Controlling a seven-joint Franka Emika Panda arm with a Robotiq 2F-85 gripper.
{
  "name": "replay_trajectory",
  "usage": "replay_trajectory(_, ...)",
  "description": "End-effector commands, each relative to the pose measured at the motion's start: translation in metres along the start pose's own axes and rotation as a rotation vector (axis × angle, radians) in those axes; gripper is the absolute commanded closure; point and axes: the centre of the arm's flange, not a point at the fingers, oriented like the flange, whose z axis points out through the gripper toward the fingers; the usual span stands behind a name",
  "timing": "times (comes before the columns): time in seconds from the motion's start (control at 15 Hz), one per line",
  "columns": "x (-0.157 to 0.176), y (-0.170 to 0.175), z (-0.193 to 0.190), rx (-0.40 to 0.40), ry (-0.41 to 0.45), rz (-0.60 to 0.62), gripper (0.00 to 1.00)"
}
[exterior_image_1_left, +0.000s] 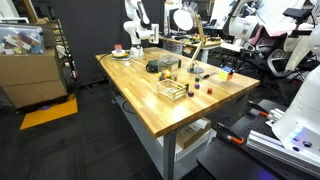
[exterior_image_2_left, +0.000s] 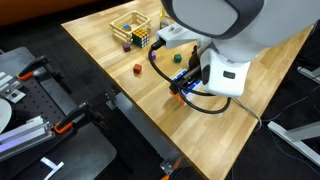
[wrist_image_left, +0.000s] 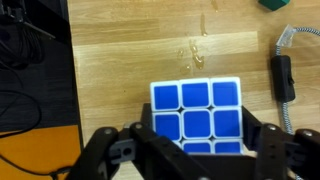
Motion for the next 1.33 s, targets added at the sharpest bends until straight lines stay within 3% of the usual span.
replay_trajectory(0.0,0.000,0.000,0.000,0.000,0.000,0.000,0.20)
replay_trajectory(0.07,0.000,0.000,0.000,0.000,0.000,0.000,0.20)
replay_trajectory(0.13,0.000,0.000,0.000,0.000,0.000,0.000,0.45)
replay_trajectory(0.87,0.007,0.004,0.028,-0.061,-0.024,0.014,0.45)
replay_trajectory(0.93,0.003,0.007,0.030,-0.054,-0.014,0.006,0.20)
replay_trajectory(1.27,0.004,0.006,0.031,-0.056,-0.014,0.007,0.20)
